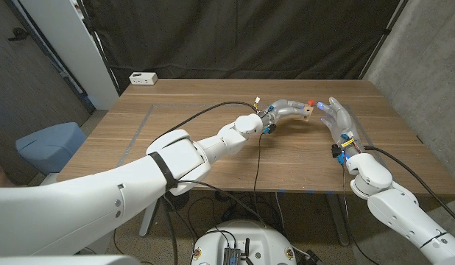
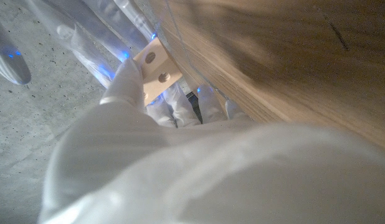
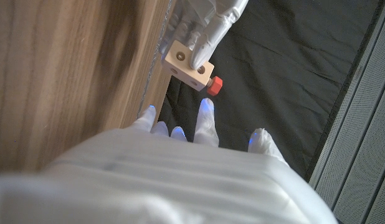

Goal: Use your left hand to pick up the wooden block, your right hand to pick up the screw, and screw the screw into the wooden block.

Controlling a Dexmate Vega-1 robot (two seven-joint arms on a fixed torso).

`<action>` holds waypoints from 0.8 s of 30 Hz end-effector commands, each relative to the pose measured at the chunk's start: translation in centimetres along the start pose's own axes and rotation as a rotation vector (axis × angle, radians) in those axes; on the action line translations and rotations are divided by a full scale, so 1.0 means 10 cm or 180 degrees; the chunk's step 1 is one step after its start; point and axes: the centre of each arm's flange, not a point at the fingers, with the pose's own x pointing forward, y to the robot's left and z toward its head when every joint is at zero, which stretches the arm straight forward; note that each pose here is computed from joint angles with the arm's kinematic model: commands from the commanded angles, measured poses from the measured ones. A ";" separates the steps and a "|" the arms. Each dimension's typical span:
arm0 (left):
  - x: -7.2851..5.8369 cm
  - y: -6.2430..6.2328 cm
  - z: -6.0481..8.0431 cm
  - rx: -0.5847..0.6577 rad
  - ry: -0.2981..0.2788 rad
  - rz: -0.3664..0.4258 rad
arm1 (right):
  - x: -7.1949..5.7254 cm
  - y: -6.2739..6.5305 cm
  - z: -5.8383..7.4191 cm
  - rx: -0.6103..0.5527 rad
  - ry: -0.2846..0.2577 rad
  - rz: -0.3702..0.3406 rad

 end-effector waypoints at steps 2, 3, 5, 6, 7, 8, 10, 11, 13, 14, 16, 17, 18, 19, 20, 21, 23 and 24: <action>-0.01 -0.01 0.01 0.0009 -0.0036 -0.0015 | 0.10 0.03 0.00 0.0015 0.0020 0.0142; -0.01 -0.01 0.01 0.0011 -0.0038 -0.0017 | 0.10 0.03 -0.01 0.0011 0.0023 0.0152; -0.01 -0.01 0.01 0.0011 -0.0038 -0.0017 | 0.12 0.03 -0.01 0.0010 0.0026 0.0174; 0.00 -0.01 0.01 0.0008 -0.0037 -0.0019 | 0.12 0.03 -0.01 0.0013 0.0026 0.0183; 0.00 -0.01 0.01 0.0010 -0.0034 -0.0020 | 0.13 0.04 -0.01 0.0010 0.0030 0.0192; 0.00 -0.02 0.01 0.0014 -0.0031 -0.0021 | 0.13 0.04 -0.01 0.0009 0.0028 0.0196; 0.00 -0.02 0.01 0.0013 -0.0023 -0.0023 | 0.14 0.04 0.00 0.0012 0.0021 0.0207; 0.00 -0.02 0.01 0.0014 -0.0020 -0.0022 | 0.15 0.04 0.00 0.0010 0.0021 0.0212; 0.01 -0.02 0.01 0.0012 -0.0014 -0.0022 | 0.15 0.04 0.00 0.0010 0.0020 0.0220; 0.01 -0.02 0.01 0.0013 -0.0011 -0.0021 | 0.16 0.04 0.00 0.0011 0.0018 0.0223; 0.01 -0.02 0.01 0.0009 -0.0004 -0.0022 | 0.17 0.04 0.00 0.0013 0.0013 0.0229; 0.01 -0.02 0.01 0.0008 -0.0001 -0.0024 | 0.17 0.04 0.00 0.0015 0.0011 0.0232; 0.01 -0.02 0.01 0.0007 0.0003 -0.0024 | 0.18 0.04 0.00 0.0013 0.0011 0.0235; 0.01 -0.02 0.01 0.0003 0.0006 -0.0025 | 0.18 0.04 0.00 0.0011 0.0009 0.0244; 0.02 -0.03 0.01 0.0004 0.0018 -0.0029 | 0.19 0.05 0.00 0.0013 0.0007 0.0254; 0.02 -0.03 0.01 0.0001 0.0023 -0.0028 | 0.19 0.05 0.00 0.0013 0.0004 0.0256; 0.02 -0.03 0.00 -0.0002 0.0033 -0.0028 | 0.20 0.05 0.00 0.0015 0.0002 0.0260; 0.02 -0.03 0.00 -0.0002 0.0036 -0.0028 | 0.20 0.05 0.00 0.0014 0.0001 0.0263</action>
